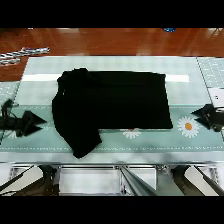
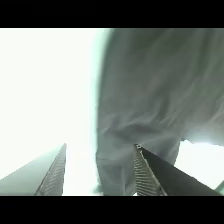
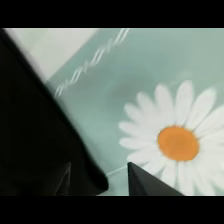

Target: Fold the shirts.

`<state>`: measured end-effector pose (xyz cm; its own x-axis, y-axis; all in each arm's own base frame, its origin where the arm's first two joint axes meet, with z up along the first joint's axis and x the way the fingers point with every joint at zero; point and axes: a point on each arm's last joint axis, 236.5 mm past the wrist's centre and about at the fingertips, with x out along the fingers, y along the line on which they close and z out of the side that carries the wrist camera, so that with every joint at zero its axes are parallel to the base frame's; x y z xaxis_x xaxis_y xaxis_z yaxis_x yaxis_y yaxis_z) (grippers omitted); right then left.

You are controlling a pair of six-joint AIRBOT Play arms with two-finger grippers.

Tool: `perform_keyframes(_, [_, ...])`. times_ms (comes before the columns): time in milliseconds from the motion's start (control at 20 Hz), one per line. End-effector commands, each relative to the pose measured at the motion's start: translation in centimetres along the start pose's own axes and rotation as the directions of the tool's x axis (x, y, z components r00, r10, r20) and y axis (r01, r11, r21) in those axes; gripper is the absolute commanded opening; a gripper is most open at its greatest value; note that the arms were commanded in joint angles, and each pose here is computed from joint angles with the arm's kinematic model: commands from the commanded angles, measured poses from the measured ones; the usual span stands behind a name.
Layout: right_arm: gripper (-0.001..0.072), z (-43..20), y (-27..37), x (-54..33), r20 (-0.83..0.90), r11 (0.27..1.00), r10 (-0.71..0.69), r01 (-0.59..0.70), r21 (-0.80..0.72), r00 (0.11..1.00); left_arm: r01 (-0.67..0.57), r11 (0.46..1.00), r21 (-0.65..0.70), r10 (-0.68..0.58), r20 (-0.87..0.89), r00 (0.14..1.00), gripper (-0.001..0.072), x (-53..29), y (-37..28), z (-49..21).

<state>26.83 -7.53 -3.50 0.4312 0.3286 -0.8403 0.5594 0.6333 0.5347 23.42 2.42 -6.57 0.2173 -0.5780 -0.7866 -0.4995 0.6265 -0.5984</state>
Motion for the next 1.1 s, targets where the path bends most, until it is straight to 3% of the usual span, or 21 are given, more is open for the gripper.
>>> perform_keyframes(0, [0.0411, -3.1, 1.2, 1.6, -0.036, 0.998, 0.070, -0.070, -0.008, 0.997, 0.051, 0.993, -0.106, -0.047, 0.049, 0.998, 0.0510, 2.7, 2.1, -2.0])
perform_keyframes(350, [0.0410, -4.3, 2.3, 2.1, -0.084, 0.994, 0.074, -0.080, -0.070, 0.994, 0.120, 0.991, -0.053, -0.121, -0.024, 0.992, 0.0508, 6.3, -1.2, -2.0])
perform_keyframes(500, [0.0411, -4.5, 2.3, 2.1, -0.089, 0.994, 0.075, -0.081, -0.070, 0.993, 0.079, 0.997, 0.001, -0.079, -0.045, 0.996, 0.0490, 8.4, -1.8, -2.2])
perform_keyframes(600, [0.0411, -4.6, 1.4, 2.2, -0.095, 0.995, 0.037, -0.045, -0.088, 0.995, 0.058, 0.997, 0.045, -0.056, -0.059, 0.997, 0.0031, 8.9, -2.1, -2.3])
perform_keyframes(800, [0.0411, -6.3, -2.8, 2.1, -0.165, 0.990, -0.134, 0.126, -0.060, 0.977, 0.085, 0.992, 0.091, -0.079, -0.061, 0.995, 0.0025, 7.7, -3.8, -1.2])
perform_keyframes(1050, [0.0411, -8.9, -0.3, 5.0, -0.325, 1.000, 0.002, 0.001, 0.007, 0.946, 0.088, 0.991, 0.103, -0.083, -0.055, 0.995, 0.0025, 7.4, -4.2, -0.8])
